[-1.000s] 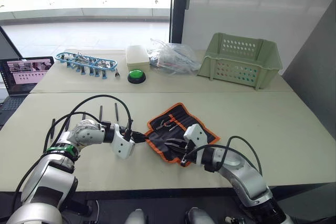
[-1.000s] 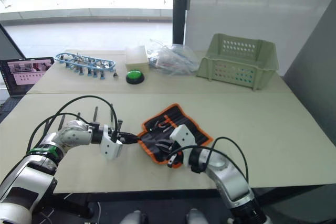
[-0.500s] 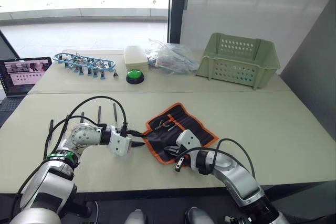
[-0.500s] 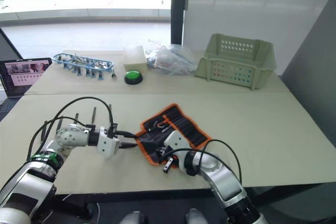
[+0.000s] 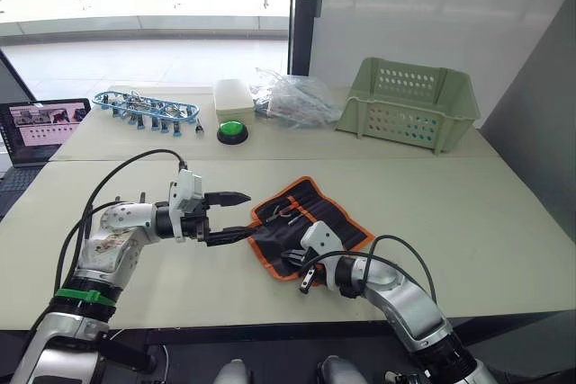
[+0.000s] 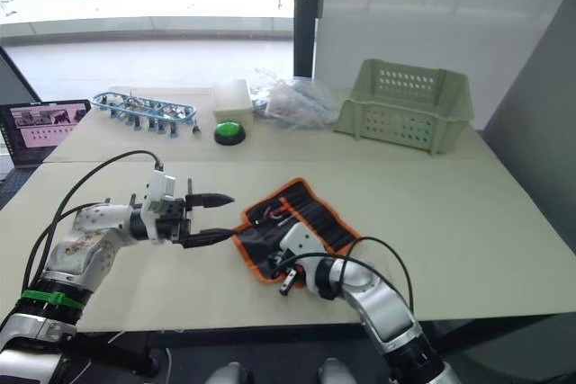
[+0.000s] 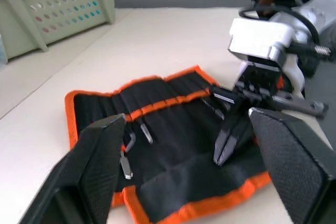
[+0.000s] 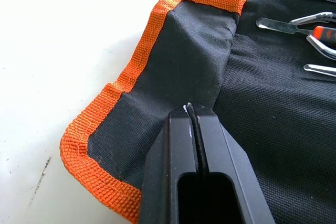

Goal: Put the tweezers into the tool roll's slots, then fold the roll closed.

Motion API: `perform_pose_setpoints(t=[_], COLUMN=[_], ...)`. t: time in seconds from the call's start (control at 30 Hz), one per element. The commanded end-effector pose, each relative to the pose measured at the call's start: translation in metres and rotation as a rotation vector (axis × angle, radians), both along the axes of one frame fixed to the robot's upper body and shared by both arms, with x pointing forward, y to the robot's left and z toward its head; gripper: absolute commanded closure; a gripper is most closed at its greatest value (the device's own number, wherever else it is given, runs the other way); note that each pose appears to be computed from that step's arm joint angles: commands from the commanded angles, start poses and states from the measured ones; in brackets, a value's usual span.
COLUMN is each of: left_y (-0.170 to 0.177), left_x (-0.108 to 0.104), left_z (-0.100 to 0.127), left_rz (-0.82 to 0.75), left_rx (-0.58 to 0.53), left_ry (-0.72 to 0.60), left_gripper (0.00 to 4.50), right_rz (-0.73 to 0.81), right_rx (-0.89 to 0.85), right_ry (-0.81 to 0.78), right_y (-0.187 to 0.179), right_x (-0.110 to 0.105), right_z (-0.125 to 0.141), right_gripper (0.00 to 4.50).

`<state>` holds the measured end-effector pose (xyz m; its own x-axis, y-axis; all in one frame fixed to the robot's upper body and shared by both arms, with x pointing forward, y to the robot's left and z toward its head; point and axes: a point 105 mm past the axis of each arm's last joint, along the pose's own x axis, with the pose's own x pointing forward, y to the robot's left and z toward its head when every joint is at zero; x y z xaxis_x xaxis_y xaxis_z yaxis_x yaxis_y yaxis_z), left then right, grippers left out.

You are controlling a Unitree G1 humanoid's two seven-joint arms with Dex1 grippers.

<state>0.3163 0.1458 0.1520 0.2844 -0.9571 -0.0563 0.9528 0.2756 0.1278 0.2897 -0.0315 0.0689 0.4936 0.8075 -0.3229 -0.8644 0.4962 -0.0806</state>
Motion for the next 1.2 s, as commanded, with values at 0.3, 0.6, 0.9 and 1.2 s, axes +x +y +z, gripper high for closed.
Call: perform_pose_setpoints(t=[0.3,0.6,0.9,1.2], left_y=[-0.018,-0.016,-0.006,-0.002], left_x=[0.022,0.016,0.019,0.019], left_z=[-0.060,-0.100,-0.102,-0.102], left_rz=[0.227,0.216,0.238,0.244], left_rx=[0.104,0.255,0.268,0.290], left_ry=[0.103,0.112,0.101,0.083], left_gripper=[4.46,4.46,4.46,4.46], right_rz=[0.025,0.017,-0.029,-0.053], right_rx=[-0.047,0.120,0.041,-0.040], right_ry=[0.037,-0.081,-0.077,0.005], right_y=[-0.003,0.011,0.026,0.009], right_x=[-0.006,0.010,0.028,0.014], right_z=[-0.009,0.038,0.018,-0.010], right_gripper=[4.50,4.50,4.50,4.50])
